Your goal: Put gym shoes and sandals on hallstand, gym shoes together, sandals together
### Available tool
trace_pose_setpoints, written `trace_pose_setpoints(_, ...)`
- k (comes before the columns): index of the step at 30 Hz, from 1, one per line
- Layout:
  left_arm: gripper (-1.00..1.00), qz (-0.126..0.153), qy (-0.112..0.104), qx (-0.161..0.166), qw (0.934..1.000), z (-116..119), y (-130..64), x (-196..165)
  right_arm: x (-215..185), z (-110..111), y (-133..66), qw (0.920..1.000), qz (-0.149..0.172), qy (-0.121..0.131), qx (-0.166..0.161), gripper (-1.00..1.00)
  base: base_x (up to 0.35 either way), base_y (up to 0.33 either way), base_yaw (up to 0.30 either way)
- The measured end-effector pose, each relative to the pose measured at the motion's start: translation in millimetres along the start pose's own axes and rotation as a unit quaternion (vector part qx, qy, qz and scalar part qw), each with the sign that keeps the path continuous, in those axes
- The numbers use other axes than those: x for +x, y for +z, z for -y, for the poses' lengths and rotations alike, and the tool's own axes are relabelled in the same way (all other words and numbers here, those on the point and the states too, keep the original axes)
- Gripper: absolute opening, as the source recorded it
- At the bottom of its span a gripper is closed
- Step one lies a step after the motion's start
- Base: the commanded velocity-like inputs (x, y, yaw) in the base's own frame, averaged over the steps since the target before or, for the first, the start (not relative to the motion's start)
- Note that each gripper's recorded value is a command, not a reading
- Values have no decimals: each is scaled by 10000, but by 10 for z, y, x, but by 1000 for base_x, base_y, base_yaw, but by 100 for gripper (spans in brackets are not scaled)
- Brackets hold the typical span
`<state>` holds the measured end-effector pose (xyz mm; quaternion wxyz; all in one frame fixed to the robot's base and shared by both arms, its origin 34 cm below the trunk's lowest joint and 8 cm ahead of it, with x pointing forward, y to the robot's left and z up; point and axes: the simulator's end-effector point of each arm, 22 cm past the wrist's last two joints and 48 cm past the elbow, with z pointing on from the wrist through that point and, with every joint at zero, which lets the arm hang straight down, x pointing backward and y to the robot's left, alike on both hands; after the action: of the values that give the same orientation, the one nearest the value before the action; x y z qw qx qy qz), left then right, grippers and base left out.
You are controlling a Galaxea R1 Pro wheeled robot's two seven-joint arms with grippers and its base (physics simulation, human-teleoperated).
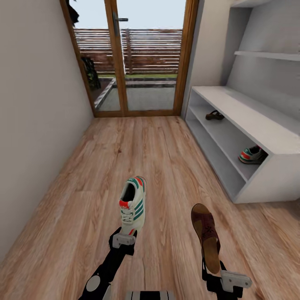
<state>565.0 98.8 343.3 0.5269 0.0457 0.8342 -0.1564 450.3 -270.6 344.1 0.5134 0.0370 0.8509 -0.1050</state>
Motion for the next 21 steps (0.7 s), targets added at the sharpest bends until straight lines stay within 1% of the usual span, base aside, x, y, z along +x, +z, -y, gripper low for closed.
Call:
trace_pose_setpoints(18,-100,0,1,0,10000,0,0,0,0,2,0,10000,0,0,5,-100,310,121,-284)
trace_pose_setpoints(21,-100,-2,0,0,10000,0,0,1,0,2,0,10000,1,0,4,-100,311,154,-229)
